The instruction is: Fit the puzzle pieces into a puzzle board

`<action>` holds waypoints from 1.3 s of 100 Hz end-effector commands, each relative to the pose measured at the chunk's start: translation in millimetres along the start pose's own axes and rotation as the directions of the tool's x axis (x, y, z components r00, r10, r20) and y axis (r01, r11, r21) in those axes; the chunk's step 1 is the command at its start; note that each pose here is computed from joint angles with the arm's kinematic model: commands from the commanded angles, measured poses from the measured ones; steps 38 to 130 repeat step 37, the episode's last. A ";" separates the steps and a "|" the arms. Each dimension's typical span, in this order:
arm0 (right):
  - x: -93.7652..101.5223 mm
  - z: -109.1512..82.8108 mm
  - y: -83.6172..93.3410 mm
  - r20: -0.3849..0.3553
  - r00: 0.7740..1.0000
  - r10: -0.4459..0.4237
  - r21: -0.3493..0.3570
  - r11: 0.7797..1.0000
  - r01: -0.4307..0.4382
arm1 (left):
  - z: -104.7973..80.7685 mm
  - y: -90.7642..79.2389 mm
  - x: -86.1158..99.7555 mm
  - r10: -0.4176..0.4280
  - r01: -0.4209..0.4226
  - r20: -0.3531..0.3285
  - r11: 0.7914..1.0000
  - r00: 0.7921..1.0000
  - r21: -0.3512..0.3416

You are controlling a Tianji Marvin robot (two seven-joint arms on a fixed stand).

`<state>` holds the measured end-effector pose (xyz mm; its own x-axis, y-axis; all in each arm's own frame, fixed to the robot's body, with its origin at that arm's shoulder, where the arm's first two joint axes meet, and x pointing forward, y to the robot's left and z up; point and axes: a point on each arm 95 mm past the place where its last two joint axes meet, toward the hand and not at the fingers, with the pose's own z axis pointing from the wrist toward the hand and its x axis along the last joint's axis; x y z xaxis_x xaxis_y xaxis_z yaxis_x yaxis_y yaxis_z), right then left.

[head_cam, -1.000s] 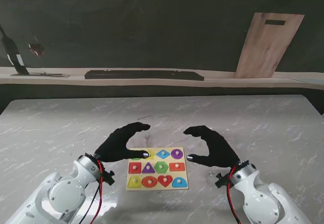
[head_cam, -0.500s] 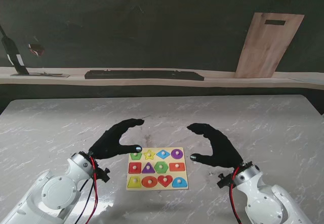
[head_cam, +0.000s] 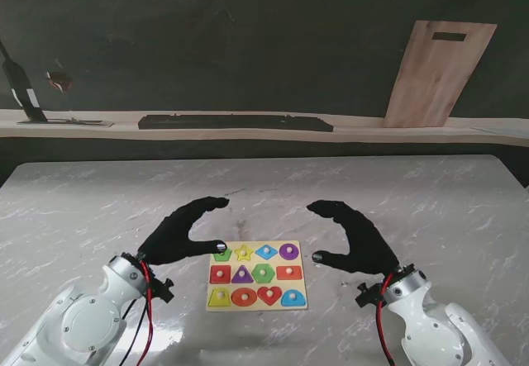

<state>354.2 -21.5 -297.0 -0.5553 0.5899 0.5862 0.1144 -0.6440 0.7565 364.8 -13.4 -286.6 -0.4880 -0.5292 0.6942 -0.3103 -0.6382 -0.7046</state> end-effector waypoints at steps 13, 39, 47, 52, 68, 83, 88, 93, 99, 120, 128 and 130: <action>2.5 3.9 -4.1 -0.008 1.000 0.009 0.008 1.000 -0.009 | -2.3 1.6 4.9 -0.001 0.001 0.014 1.000 1.000 0.009; 2.1 11.8 -8.6 -0.009 1.000 0.024 0.028 0.999 -0.024 | -8.4 2.0 7.0 0.019 -0.019 0.021 1.000 1.000 0.018; 2.1 11.8 -8.6 -0.009 1.000 0.024 0.028 0.999 -0.024 | -8.4 2.0 7.0 0.019 -0.019 0.021 1.000 1.000 0.018; 2.1 11.8 -8.6 -0.009 1.000 0.024 0.028 0.999 -0.024 | -8.4 2.0 7.0 0.019 -0.019 0.021 1.000 1.000 0.018; 2.1 11.8 -8.6 -0.009 1.000 0.024 0.028 0.999 -0.024 | -8.4 2.0 7.0 0.019 -0.019 0.021 1.000 1.000 0.018; 2.1 11.8 -8.6 -0.009 1.000 0.024 0.028 0.999 -0.024 | -8.4 2.0 7.0 0.019 -0.019 0.021 1.000 1.000 0.018; 2.1 11.8 -8.6 -0.009 1.000 0.024 0.028 0.999 -0.024 | -8.4 2.0 7.0 0.019 -0.019 0.021 1.000 1.000 0.018; 2.1 11.8 -8.6 -0.009 1.000 0.024 0.028 0.999 -0.024 | -8.4 2.0 7.0 0.019 -0.019 0.021 1.000 1.000 0.018; 2.1 11.8 -8.6 -0.009 1.000 0.024 0.028 0.999 -0.024 | -8.4 2.0 7.0 0.019 -0.019 0.021 1.000 1.000 0.018; 2.1 11.8 -8.6 -0.009 1.000 0.024 0.028 0.999 -0.024 | -8.4 2.0 7.0 0.019 -0.019 0.021 1.000 1.000 0.018; 2.1 11.8 -8.6 -0.009 1.000 0.024 0.028 0.999 -0.024 | -8.4 2.0 7.0 0.019 -0.019 0.021 1.000 1.000 0.018; 2.1 11.8 -8.6 -0.009 1.000 0.024 0.028 0.999 -0.024 | -8.4 2.0 7.0 0.019 -0.019 0.021 1.000 1.000 0.018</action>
